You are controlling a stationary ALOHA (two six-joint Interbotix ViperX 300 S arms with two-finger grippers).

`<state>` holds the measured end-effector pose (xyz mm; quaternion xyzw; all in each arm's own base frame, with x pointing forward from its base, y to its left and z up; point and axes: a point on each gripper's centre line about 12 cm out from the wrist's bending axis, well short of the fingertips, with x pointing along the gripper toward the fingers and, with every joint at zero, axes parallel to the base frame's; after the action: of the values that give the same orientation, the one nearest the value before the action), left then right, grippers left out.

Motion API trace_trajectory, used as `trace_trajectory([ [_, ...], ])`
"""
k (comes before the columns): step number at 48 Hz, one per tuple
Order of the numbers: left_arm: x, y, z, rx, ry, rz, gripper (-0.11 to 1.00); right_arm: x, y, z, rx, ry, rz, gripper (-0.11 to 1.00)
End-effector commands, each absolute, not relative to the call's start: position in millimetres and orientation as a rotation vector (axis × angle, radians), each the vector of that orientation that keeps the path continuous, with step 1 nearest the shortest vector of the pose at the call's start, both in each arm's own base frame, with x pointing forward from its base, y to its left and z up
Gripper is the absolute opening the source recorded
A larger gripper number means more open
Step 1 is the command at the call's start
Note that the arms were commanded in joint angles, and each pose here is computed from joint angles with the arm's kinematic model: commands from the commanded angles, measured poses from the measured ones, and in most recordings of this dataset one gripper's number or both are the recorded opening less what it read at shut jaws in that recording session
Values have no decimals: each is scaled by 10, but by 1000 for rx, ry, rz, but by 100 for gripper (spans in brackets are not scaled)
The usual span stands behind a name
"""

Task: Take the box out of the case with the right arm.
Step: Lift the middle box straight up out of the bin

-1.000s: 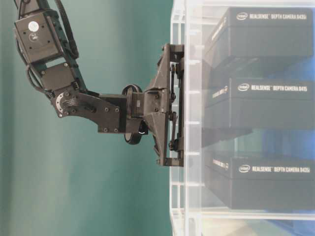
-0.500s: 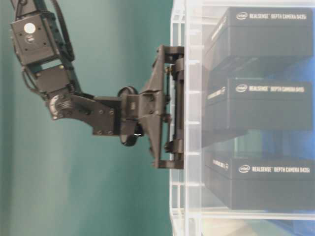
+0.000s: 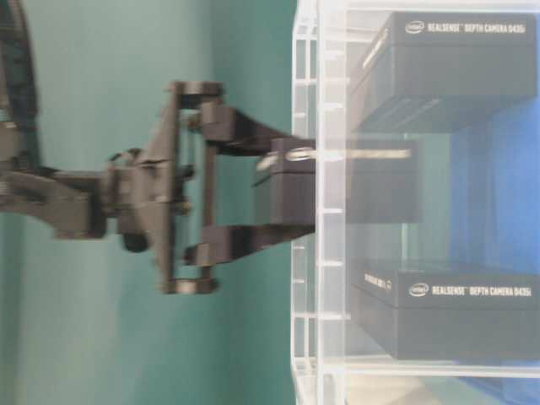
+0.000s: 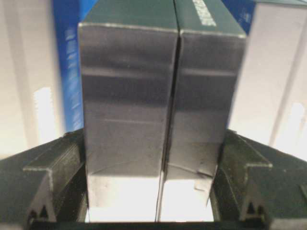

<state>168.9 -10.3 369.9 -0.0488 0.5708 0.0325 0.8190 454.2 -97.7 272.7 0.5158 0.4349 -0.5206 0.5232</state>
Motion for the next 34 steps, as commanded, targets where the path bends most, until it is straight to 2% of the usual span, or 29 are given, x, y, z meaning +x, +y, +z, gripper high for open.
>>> trace_trajectory([
  [1,1701,-103,3793,-103,1185,66,0,4455,-956,3282,1251,945,-1189,65],
  [23,1697,-106,3792,-103,1188,66,0,4297,-964,3966,1246,886,-1211,65],
  [34,1701,-106,3789,-103,1190,66,0,4270,-953,4010,1247,896,-1215,65],
])
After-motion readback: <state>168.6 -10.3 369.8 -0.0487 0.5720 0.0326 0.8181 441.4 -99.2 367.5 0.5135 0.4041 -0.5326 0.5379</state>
